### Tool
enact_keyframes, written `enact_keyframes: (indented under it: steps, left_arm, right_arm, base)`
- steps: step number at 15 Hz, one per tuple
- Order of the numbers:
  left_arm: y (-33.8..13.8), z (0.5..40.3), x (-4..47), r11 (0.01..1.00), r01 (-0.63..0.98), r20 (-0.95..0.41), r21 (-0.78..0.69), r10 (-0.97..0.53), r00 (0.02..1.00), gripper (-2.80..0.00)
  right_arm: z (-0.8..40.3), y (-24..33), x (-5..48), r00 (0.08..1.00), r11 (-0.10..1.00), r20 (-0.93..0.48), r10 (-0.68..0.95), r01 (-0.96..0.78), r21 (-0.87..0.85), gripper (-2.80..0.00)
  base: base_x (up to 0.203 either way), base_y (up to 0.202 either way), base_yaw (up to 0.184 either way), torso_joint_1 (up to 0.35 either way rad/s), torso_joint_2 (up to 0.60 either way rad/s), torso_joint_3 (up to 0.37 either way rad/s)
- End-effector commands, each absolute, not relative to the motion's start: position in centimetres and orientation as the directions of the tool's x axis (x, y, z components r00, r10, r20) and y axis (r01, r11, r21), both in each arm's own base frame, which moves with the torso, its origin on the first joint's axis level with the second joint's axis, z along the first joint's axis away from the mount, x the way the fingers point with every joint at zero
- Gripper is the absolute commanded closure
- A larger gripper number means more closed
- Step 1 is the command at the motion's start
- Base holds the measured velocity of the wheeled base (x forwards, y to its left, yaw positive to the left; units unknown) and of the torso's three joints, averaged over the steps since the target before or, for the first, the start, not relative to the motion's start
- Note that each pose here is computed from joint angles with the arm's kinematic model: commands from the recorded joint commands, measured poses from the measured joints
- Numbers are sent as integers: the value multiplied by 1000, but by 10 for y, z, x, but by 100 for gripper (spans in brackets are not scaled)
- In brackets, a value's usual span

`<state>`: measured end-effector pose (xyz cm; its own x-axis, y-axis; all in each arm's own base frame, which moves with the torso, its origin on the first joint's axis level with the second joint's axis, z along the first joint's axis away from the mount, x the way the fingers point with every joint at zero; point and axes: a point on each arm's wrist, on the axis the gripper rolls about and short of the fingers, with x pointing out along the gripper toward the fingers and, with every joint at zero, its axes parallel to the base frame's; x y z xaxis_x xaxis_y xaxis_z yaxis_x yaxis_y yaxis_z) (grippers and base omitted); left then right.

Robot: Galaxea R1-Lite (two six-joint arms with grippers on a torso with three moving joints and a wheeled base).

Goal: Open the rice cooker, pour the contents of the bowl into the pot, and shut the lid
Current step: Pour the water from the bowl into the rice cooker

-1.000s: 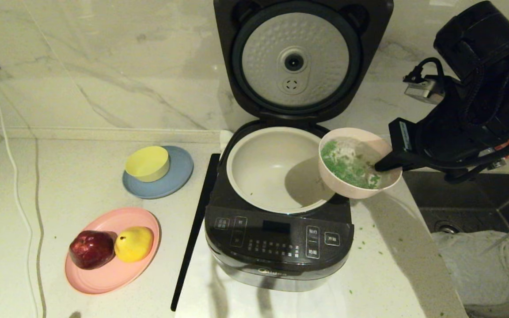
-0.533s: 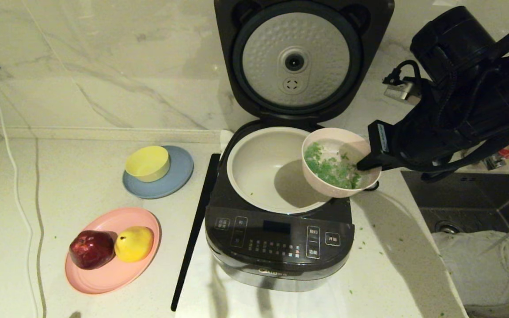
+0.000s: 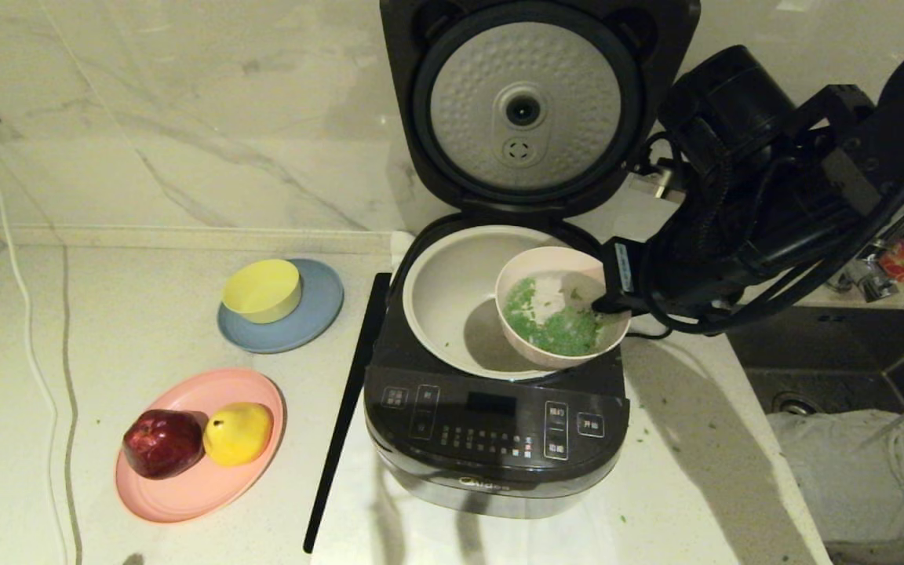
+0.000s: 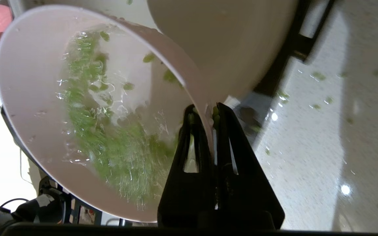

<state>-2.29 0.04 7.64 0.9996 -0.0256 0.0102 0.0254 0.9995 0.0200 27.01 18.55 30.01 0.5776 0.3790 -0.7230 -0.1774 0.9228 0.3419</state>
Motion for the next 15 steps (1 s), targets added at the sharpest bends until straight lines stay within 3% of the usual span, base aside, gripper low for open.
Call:
enact_keyframes:
  steps: [1,15]
  left_arm:
    - [0,74,-22,999,25,2,20,-25,1000,0]
    - [0,74,-22,999,25,2,20,-25,1000,0]
  right_arm:
    - [291,197,274,563,925,-736,376,-184,332,0]
    - [260,229,293,573,941,-748,336,-170,292,0]
  base:
    - [0,0,0,0,0,0]
    - [0,0,0,0,0,0]
